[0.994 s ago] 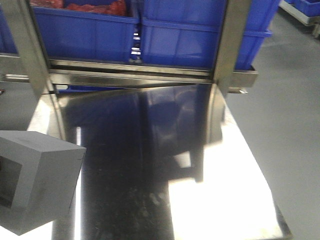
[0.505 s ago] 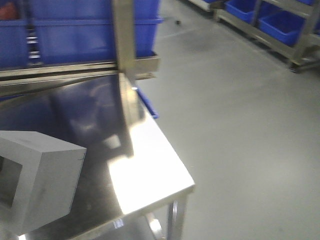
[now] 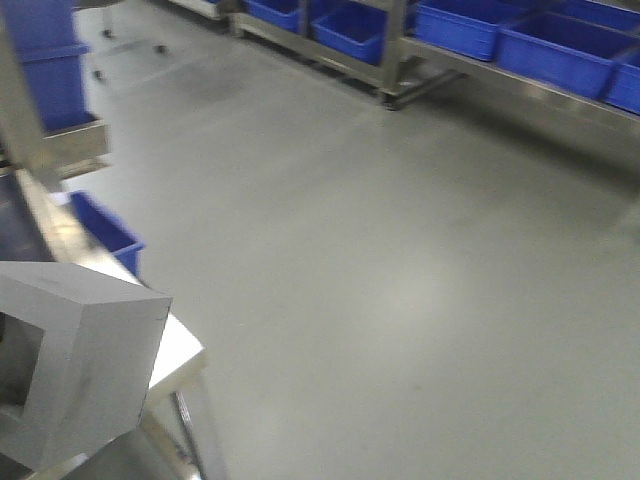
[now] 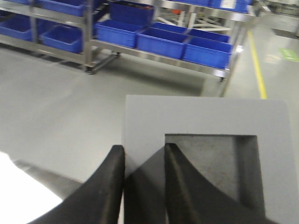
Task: Sort gray base to blue bin
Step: 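Drive away from the table carrying the block in the left gripper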
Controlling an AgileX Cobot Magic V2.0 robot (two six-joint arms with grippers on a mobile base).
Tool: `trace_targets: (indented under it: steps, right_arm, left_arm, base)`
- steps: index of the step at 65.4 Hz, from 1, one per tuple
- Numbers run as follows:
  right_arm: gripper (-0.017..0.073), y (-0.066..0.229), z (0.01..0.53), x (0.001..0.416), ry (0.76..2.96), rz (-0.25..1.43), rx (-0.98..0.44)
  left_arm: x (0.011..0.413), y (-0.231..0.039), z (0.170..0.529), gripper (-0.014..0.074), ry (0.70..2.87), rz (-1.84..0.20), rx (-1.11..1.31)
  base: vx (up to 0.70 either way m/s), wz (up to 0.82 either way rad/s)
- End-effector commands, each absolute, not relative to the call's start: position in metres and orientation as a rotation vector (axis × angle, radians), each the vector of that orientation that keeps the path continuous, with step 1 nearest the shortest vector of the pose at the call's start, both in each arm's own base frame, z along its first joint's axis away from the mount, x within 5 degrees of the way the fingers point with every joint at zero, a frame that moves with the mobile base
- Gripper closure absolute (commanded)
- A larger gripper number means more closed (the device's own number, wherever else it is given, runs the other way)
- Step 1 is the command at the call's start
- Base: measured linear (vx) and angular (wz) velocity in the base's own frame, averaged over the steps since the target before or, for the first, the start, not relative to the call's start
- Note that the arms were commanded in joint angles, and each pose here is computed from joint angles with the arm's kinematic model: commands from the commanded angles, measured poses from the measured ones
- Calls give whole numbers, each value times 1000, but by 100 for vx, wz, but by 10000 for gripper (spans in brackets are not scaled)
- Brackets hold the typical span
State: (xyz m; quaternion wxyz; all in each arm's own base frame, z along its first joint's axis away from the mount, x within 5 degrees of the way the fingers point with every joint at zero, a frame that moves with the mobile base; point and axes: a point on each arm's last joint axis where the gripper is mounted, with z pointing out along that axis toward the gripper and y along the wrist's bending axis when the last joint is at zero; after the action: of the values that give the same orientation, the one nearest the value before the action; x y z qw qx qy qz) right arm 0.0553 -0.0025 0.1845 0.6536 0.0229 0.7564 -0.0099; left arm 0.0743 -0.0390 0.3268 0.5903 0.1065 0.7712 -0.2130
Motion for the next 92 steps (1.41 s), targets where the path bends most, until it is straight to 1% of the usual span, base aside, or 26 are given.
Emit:
trace_targets:
  steps: [1,64,92]
  right_arm:
    - [564,-3,191,56,1644,-36,39]
    - [564,-3,191,56,1644,-36,39]
    - [564,-3,191,56,1644,-36,39]
  left_arm:
    - [74,-40,346,591,1665,-542,220]
    - [74,-40,346,591,1665,-542,220]
    - [74,-40,346,591,1665,-542,220]
  base:
    - [-4,-75]
    - [0,-67]
    - [10,-36]
